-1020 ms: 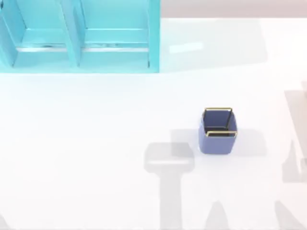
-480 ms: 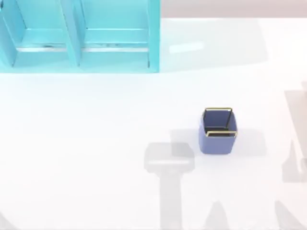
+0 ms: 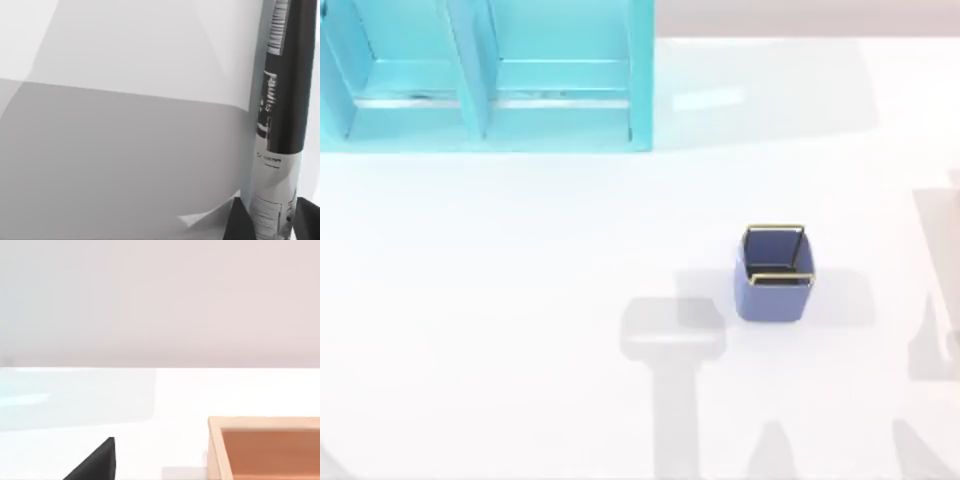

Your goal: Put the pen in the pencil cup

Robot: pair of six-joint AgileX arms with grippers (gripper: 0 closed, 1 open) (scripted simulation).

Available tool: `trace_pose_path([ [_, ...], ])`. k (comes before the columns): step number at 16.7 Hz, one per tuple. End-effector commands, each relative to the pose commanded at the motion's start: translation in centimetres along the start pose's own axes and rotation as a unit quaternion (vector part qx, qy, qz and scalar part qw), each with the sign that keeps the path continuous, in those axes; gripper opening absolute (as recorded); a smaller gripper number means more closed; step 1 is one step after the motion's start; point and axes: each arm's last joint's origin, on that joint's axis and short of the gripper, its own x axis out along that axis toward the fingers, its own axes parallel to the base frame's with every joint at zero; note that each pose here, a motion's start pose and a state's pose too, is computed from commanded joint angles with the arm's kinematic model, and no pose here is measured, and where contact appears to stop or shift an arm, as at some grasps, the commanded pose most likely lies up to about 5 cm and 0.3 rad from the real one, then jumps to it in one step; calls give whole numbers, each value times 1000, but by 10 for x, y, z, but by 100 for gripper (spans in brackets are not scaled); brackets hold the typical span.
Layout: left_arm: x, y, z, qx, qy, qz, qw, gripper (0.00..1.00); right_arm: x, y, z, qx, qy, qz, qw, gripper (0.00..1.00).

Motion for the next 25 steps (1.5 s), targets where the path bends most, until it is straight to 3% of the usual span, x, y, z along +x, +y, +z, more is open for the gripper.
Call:
trace_pose_path([
  [3,-13,2,3,-1,-5,0,1000,0,0,0,0,0,0,0,1000,100],
  [7,-67,11,3,-5,-6,6,1000,0,0,0,0,0,0,0,1000,100],
  [13,-165,23,-35,-16,17,9,1000,0,0,0,0,0,0,0,1000,100],
  [16,-198,23,-53,-3,3,2,1000,0,0,0,0,0,0,0,1000,100],
  [22,-201,22,-56,1,3,2,1000,0,0,0,0,0,0,0,1000,100],
  [25,-191,11,-52,29,5,22,999,0,0,0,0,0,0,0,1000,100],
])
